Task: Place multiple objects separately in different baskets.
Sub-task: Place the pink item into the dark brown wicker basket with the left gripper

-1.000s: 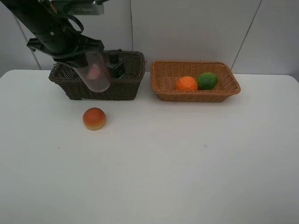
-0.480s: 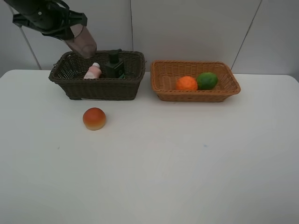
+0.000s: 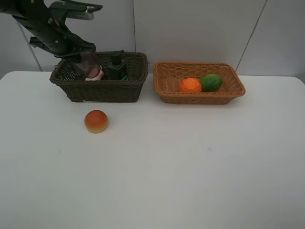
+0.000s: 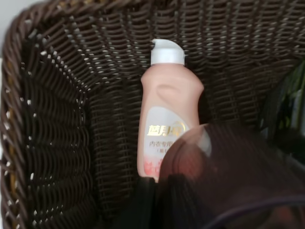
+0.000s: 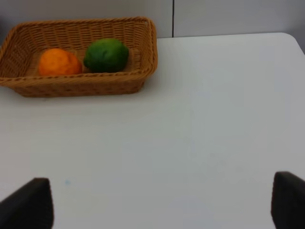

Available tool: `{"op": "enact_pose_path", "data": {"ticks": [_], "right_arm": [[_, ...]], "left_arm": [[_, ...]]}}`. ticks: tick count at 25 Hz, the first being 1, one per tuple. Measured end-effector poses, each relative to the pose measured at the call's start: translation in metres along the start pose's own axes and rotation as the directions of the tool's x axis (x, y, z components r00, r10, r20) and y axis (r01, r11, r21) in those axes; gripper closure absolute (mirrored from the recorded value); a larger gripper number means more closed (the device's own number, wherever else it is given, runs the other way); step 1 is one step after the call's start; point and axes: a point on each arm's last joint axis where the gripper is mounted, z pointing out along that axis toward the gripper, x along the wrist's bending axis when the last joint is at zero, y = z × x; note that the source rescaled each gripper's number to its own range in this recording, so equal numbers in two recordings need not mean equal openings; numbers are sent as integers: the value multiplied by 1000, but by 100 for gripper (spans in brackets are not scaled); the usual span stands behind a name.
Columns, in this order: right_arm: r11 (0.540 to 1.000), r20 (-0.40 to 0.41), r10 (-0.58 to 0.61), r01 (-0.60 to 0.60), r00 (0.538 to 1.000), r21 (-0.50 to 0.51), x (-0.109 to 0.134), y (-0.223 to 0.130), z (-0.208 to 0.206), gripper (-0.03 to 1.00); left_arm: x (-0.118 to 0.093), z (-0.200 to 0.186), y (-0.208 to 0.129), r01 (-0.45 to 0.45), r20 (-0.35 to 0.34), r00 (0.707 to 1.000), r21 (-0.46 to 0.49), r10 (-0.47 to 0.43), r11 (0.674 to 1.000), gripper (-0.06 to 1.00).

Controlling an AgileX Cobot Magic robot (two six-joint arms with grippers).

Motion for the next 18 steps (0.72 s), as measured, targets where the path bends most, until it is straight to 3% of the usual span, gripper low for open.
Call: {"op": "enact_pose_path", "data": {"ticks": [12, 14, 18], "right_arm": [[1000, 0, 0, 0, 1000, 0, 0, 0, 0, 0], [1000, 0, 0, 0, 1000, 0, 0, 0, 0, 0], [1000, 0, 0, 0, 1000, 0, 0, 0, 0, 0]], "left_arm": [[-1, 20, -8, -5, 2, 1000, 27, 5, 1000, 90], [-1, 20, -8, -5, 2, 1000, 27, 5, 1000, 78], [-1, 20, -7, -4, 2, 1000, 26, 4, 1000, 25]]}}
